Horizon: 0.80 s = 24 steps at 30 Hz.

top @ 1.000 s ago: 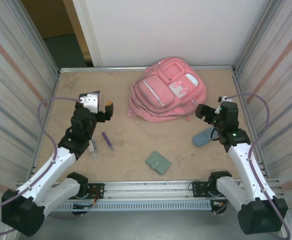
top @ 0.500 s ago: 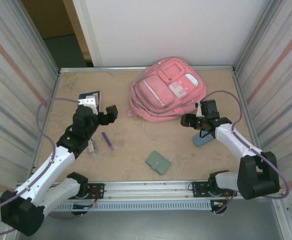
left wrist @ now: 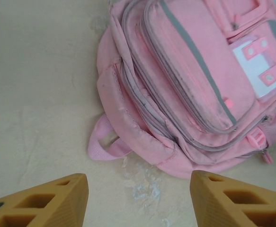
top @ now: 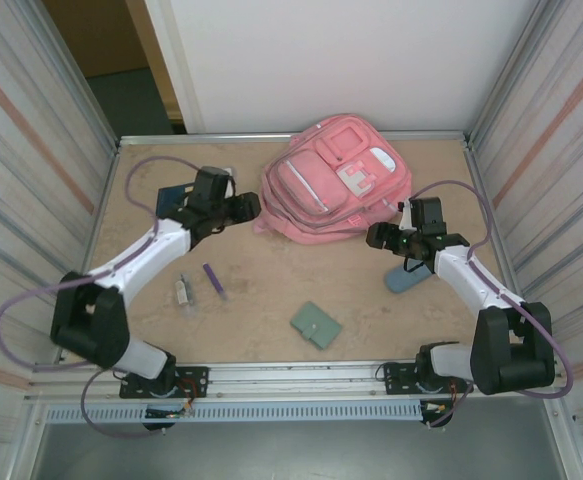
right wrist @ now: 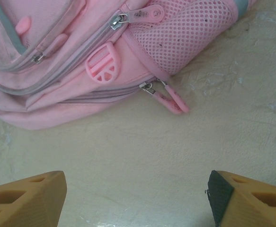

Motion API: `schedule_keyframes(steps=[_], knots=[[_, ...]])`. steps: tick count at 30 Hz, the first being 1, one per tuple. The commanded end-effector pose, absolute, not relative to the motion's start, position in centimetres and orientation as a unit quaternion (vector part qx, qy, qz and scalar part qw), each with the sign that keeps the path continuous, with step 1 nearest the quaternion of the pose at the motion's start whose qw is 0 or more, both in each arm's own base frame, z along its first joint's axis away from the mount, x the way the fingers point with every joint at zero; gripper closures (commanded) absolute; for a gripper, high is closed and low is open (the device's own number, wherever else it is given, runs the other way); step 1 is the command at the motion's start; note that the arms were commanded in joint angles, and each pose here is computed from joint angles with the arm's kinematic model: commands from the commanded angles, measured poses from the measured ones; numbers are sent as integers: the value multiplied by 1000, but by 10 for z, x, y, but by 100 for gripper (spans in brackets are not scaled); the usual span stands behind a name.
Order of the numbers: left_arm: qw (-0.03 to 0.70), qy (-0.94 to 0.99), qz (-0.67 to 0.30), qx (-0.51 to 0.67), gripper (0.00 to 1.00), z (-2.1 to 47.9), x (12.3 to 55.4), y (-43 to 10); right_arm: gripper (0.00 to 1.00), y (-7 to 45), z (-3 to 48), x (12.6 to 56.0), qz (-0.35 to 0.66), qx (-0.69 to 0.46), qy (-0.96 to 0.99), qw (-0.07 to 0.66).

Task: Pack books, pencil case, and school supplies into a backpack

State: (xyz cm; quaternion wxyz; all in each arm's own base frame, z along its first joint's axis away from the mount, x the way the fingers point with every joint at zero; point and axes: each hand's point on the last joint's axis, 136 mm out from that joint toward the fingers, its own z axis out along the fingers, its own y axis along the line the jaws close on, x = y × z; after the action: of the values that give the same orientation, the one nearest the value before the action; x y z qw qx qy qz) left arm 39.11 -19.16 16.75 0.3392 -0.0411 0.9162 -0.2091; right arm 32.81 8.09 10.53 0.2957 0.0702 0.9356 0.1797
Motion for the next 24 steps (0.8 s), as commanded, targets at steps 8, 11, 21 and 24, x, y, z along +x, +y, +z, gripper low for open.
schedule_keyframes(steps=[8, 11, 21, 24], knots=[[254, 947, -180, -83, 50, 104, 430, -215, 21, 87, 93, 319, 179, 68, 941, 280], [248, 950, -163, -101, 51, 88, 441, -214, 21, 91, 90, 318, 184, 63, 942, 272], [222, 957, -136, -127, 53, 43, 452, -212, 21, 97, 88, 320, 161, 32, 950, 264], [218, 959, -132, -126, 54, 41, 450, -211, 21, 97, 89, 319, 157, 29, 952, 261]])
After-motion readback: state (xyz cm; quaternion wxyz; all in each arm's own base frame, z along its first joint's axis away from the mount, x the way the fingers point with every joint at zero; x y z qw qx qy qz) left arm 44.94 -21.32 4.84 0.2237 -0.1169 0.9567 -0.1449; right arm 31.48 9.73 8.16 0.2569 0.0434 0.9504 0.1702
